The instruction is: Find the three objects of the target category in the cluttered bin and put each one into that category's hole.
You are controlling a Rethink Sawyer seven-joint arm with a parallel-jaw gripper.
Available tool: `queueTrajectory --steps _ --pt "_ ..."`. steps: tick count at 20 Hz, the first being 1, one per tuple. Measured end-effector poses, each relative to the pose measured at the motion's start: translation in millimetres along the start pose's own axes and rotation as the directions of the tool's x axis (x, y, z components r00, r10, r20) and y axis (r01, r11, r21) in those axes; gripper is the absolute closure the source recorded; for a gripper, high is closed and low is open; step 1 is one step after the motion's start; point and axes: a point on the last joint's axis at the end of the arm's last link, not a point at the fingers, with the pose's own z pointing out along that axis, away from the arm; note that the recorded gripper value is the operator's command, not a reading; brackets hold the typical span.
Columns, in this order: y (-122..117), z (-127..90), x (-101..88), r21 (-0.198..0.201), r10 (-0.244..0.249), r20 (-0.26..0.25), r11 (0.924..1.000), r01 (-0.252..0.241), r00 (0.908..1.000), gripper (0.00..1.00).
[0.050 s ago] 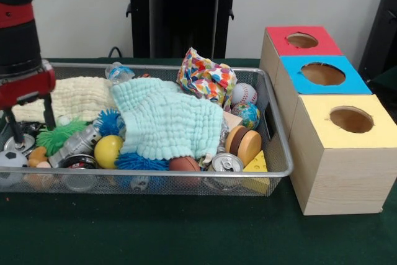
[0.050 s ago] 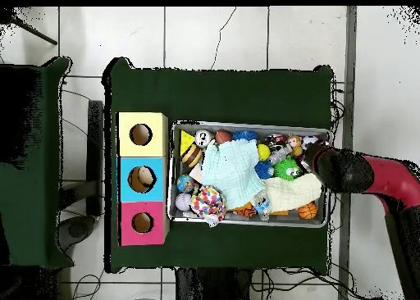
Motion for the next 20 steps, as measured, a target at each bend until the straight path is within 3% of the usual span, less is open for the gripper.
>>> queueTrajectory --steps 7,13,20 --pt "-4 -2 34.1 0.035 -0.018 -0.043 0.9992 0.019 0.9989 0.0" --pt "11 12 28.3 0.026 -0.054 -0.039 0.9981 0.055 0.9978 0.0" --pt "33 31 4.0 -0.001 -0.088 -0.01 0.9961 0.088 0.996 0.0"
